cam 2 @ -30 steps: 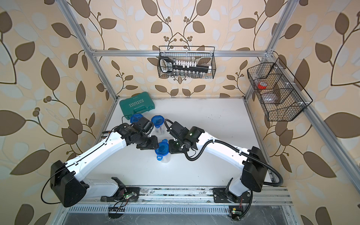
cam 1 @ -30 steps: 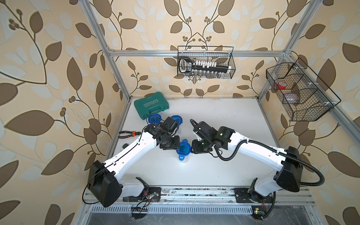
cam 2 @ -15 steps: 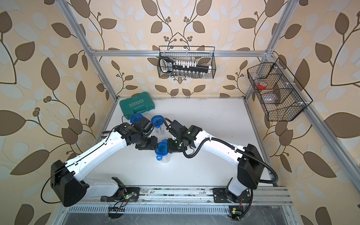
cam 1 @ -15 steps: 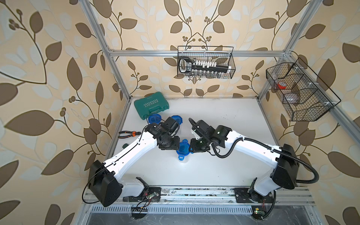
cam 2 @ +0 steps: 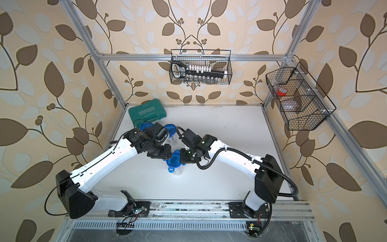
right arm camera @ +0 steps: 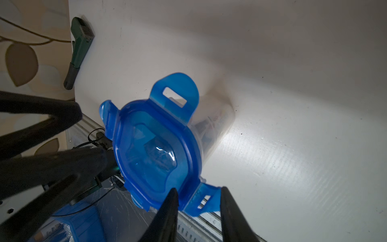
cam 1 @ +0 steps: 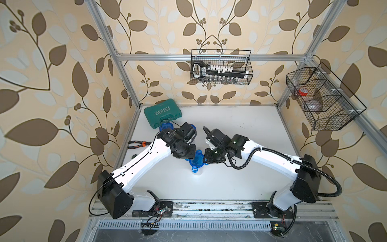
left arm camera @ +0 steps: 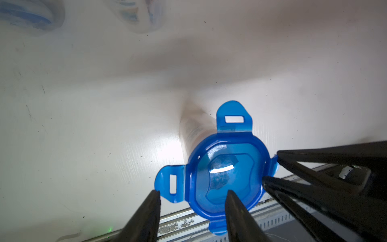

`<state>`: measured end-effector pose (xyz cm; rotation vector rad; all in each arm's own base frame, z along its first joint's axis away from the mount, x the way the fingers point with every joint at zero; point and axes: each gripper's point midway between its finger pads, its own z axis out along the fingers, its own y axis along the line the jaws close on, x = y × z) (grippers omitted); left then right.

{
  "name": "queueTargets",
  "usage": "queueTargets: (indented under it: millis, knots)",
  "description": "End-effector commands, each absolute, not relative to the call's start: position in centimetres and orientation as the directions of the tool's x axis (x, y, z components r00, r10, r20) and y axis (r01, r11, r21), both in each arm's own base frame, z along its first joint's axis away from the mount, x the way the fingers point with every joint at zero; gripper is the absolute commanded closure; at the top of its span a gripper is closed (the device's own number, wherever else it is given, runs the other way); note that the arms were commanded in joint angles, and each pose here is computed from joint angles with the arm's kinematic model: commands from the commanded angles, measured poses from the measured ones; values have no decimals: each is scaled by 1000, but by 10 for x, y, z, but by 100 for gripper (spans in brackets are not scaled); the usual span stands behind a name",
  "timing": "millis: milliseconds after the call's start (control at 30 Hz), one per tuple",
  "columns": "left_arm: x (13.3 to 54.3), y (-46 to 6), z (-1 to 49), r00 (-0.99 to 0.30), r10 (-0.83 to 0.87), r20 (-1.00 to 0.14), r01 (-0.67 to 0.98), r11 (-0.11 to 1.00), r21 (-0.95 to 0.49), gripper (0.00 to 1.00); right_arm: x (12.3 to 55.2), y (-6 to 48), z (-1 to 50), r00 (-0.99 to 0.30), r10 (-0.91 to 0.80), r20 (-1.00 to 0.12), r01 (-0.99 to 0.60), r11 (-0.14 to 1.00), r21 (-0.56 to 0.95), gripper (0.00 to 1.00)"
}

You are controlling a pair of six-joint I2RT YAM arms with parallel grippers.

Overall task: Pack away toiletry kits
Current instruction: Close the fastener on the container.

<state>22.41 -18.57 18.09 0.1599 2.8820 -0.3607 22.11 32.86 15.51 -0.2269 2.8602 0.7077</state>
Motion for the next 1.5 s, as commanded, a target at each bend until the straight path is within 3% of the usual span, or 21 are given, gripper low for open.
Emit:
queueTargets:
  millis: [0,333,767,1000,1467]
  knots:
    - [221,-187,176,-967,110,-228,162,961,-222,50,223,326,162,-971,-90,-221,-180,883,432,62]
    - [219,-187,157,-973,126,-193,166,964,-207,53,224,328,181,-965,-88,-247,-191,881,433,62]
    - [213,-196,148,-982,103,-156,142,953,-268,53,215,338,146,-990,-60,-132,-121,841,528,68]
    - [208,-198,143,-987,85,-137,122,948,-295,53,216,336,142,-992,-25,-123,-91,818,568,69]
    - [198,-231,154,-998,-6,-59,25,859,-512,52,225,362,151,-987,11,-158,-104,707,700,69]
